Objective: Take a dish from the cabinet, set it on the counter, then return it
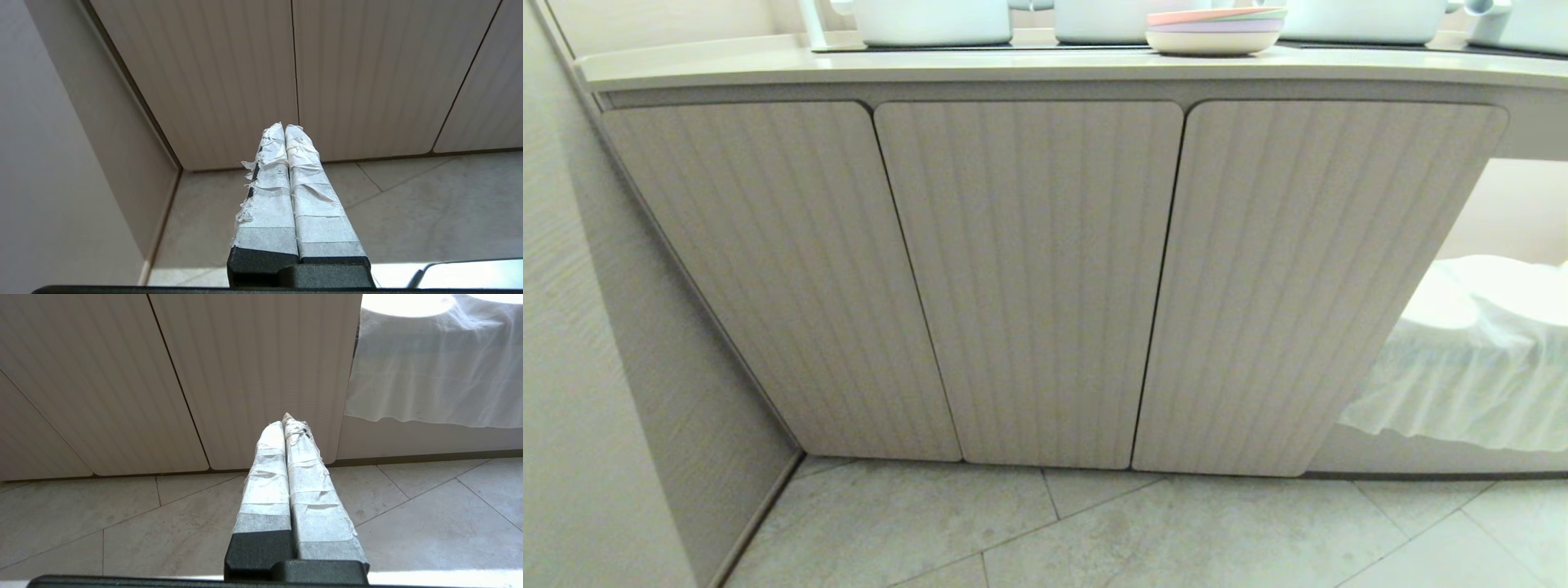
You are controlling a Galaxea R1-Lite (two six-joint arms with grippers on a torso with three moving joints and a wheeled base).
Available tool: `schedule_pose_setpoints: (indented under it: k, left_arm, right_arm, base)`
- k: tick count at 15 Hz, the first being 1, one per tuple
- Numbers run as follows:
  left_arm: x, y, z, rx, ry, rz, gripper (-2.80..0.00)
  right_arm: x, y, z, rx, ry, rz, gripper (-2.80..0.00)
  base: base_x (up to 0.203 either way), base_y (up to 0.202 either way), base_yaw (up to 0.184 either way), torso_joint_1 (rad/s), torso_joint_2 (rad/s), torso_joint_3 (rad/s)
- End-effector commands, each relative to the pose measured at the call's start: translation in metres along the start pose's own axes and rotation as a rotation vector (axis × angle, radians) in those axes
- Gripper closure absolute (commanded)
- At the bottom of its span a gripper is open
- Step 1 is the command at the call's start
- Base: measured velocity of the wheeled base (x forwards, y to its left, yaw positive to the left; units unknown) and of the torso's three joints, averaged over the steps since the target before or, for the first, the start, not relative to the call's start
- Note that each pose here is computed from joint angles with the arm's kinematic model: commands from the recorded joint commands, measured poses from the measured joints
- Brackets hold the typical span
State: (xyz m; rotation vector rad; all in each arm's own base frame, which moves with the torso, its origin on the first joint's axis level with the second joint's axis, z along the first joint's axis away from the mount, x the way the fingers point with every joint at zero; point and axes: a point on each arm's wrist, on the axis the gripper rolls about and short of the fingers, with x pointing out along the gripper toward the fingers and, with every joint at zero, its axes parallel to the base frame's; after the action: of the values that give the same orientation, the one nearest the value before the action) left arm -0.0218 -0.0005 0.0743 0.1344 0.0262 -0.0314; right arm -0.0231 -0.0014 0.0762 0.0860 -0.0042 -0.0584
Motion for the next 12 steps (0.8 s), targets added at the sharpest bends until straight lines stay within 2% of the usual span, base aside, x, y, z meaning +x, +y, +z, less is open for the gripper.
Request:
schedule_pose_setpoints:
  k: [1, 12]
  left_arm:
    - [-0.0008, -0.0001, -0.0003, 0.022, -0.01, 0.0, 0.0]
    - [-0.0008, 0.0, -0.0003, -0.03, -0.01, 0.006, 0.0]
  right_arm:
    - [0.0, 0.0, 0.0, 0.0, 0.0, 0.0, 0.0]
    - [0.0, 0.0, 0.0, 0.0, 0.0, 0.0, 0.0]
  base:
    - [0.0, 0.0, 0.0, 0.0, 0.0, 0.0]
    - [0.0, 0.0, 0.0, 0.0, 0.0, 0.0]
